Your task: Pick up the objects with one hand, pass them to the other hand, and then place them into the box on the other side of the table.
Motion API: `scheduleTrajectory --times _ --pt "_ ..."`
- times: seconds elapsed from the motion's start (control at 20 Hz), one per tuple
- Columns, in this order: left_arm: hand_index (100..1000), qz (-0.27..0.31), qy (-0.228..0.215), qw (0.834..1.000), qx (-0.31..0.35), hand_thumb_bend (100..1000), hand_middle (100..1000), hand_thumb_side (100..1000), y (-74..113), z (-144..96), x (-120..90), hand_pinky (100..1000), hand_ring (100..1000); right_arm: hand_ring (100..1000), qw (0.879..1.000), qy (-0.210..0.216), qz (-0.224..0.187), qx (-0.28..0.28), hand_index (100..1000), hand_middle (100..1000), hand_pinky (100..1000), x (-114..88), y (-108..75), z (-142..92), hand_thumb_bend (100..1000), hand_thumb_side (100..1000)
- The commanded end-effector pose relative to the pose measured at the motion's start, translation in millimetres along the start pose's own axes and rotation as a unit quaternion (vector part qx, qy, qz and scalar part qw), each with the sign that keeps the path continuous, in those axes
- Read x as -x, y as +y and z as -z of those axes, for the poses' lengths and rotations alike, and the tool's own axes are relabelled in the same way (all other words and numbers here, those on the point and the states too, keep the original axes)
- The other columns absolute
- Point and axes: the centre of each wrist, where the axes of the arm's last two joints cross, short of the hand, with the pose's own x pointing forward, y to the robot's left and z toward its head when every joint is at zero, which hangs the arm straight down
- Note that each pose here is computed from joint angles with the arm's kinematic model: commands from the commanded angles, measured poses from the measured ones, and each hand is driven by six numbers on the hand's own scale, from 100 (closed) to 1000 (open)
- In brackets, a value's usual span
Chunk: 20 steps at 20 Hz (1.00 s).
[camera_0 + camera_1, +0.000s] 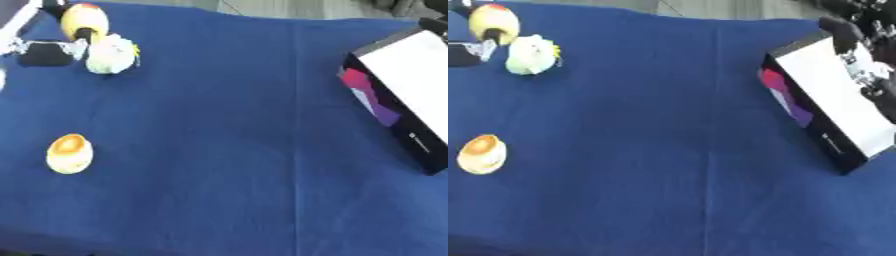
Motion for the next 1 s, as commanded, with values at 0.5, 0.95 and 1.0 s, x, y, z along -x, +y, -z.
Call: scheduleTrajectory --times 0.5,0.95,1.0 --pt "563 -0.108 -0.093 0.988 -0.065 100 511 423 -53.5 0.2 -61.9 825 569 1000 0.963 -0.022 -0.137 -0.232 1000 1000 941 -33.2 23.8 53.8 100 240" --pt "561 -0.105 -0.133 0.982 -0.088 100 505 410 -76.7 -1.0 -80.6 815 561 1000 0.946 0.001 -0.159 -0.281 1000 1000 938 -39.4 53.2 71.5 100 203" --pt "561 -0.110 -0.135 0.981 -0.091 100 505 414 -79.5 -0.9 -83.3 816 561 1000 0.946 0.002 -0.159 -0.284 1000 1000 938 -40.7 55.9 73.6 100 198"
